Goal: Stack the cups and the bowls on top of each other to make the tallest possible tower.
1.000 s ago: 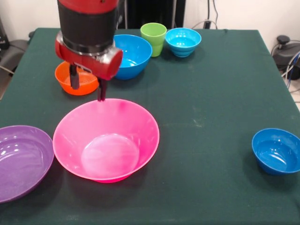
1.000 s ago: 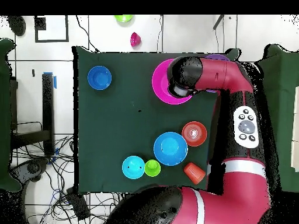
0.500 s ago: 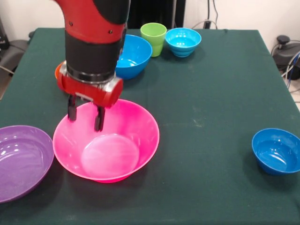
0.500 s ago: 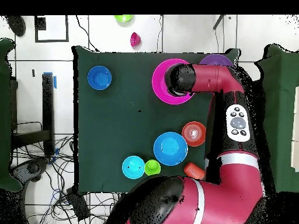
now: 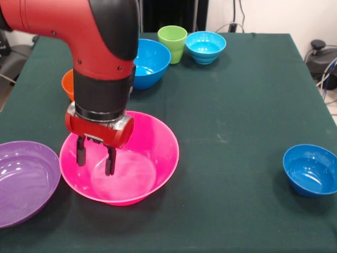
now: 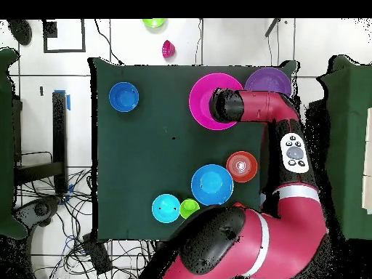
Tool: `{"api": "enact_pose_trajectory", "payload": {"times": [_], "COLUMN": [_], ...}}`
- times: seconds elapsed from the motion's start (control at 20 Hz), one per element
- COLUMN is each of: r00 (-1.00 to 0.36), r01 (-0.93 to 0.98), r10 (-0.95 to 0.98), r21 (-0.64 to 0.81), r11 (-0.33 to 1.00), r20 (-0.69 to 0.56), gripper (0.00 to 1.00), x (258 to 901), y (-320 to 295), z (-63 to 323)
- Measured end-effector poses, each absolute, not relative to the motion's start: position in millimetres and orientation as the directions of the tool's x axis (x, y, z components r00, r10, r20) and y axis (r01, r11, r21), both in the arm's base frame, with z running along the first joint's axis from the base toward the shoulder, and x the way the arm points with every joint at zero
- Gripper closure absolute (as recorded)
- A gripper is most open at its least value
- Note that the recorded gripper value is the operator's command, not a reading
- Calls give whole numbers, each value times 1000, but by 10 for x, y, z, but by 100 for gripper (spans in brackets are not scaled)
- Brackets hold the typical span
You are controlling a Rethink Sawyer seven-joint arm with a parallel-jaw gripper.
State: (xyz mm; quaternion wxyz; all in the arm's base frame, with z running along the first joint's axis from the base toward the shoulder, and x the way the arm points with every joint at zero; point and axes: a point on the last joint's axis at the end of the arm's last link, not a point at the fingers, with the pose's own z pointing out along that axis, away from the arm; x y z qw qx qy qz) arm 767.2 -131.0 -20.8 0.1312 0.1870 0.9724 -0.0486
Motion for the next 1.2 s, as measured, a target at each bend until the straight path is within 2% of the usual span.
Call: {"api": "enact_pose_trajectory", "payload": {"times": [0.25, 0.55, 0.95, 1.2], "r00": [-896, -898, -899, -903], "r01": [389, 388, 387, 385], "r10": [373, 376, 375, 372], "r21": [-20, -9, -7, -23], "r11": [921, 922, 922, 922], "r20": [-241, -229, -227, -217], "gripper": [0, 0, 0, 0], "x": [7585, 7566, 7581, 7623], "y": [-1314, -1252, -1235, -1245], "z": [-436, -517, -487, -313]}}
